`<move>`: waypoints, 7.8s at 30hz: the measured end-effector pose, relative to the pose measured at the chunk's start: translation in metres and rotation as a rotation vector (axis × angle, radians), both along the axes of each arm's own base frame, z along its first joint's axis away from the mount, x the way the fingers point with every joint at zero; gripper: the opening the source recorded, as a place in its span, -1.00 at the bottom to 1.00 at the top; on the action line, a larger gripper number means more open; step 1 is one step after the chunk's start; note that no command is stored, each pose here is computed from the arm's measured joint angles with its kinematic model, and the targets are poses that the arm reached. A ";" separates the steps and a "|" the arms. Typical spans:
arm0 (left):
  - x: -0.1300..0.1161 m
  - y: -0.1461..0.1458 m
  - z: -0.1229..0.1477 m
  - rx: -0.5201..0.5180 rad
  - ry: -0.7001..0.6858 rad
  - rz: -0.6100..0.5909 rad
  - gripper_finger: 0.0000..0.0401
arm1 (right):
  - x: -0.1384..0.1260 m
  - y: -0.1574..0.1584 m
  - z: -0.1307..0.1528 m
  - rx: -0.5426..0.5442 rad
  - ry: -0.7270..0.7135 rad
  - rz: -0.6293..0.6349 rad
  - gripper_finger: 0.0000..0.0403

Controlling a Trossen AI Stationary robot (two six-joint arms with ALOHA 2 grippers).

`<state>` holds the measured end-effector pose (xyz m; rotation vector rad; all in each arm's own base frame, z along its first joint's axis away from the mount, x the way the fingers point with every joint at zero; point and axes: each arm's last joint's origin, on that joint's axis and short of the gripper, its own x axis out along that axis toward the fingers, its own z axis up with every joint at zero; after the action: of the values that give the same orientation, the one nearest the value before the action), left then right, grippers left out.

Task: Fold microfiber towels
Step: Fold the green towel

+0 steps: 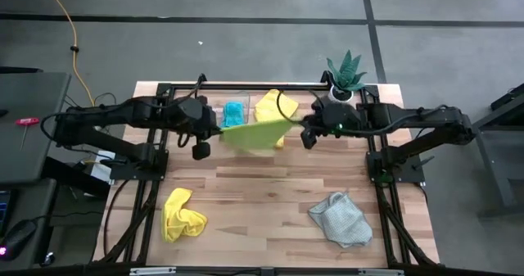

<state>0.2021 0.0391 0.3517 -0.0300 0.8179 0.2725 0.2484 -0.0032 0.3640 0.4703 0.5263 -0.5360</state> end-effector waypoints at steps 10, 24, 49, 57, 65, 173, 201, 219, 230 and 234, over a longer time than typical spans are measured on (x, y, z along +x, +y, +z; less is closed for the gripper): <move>0.007 -0.054 -0.056 -0.199 0.173 -0.049 -1.00 | -0.004 0.061 -0.076 0.269 0.013 0.003 -1.00; 0.027 -0.160 -0.165 -0.576 0.216 -0.044 -1.00 | -0.008 0.139 -0.181 0.775 -0.006 0.082 -1.00; 0.048 -0.066 -0.169 -0.204 0.202 0.093 -1.00 | 0.003 0.073 -0.205 0.670 0.082 -0.426 -1.00; 0.047 -0.053 -0.169 -0.130 0.207 0.154 -1.00 | 0.004 0.064 -0.204 0.661 0.057 -0.468 -1.00; 0.048 -0.054 -0.174 -0.119 0.237 0.139 -1.00 | 0.000 0.056 -0.200 0.620 0.129 -0.476 -1.00; 0.029 -0.126 -0.204 -0.441 0.137 -0.132 -0.99 | 0.023 0.105 -0.217 0.209 0.544 0.765 -0.93; 0.018 -0.120 -0.202 -0.407 0.171 -0.073 -0.99 | 0.059 0.126 -0.216 -0.136 0.511 0.958 -0.15; 0.017 -0.120 -0.202 -0.402 0.171 -0.055 -0.99 | 0.052 0.141 -0.225 -0.189 0.557 0.933 -0.69; 0.017 -0.120 -0.200 -0.529 0.183 0.008 -1.00 | 0.051 0.132 -0.220 0.040 0.565 0.836 -0.98; 0.018 -0.117 -0.195 -0.649 0.204 -0.015 -1.00 | 0.051 0.118 -0.201 0.157 0.517 0.809 -0.99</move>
<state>0.2199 -0.0779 0.1569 -0.6122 1.0816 -0.0143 0.2993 0.1148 0.1627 0.2259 1.1875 0.1801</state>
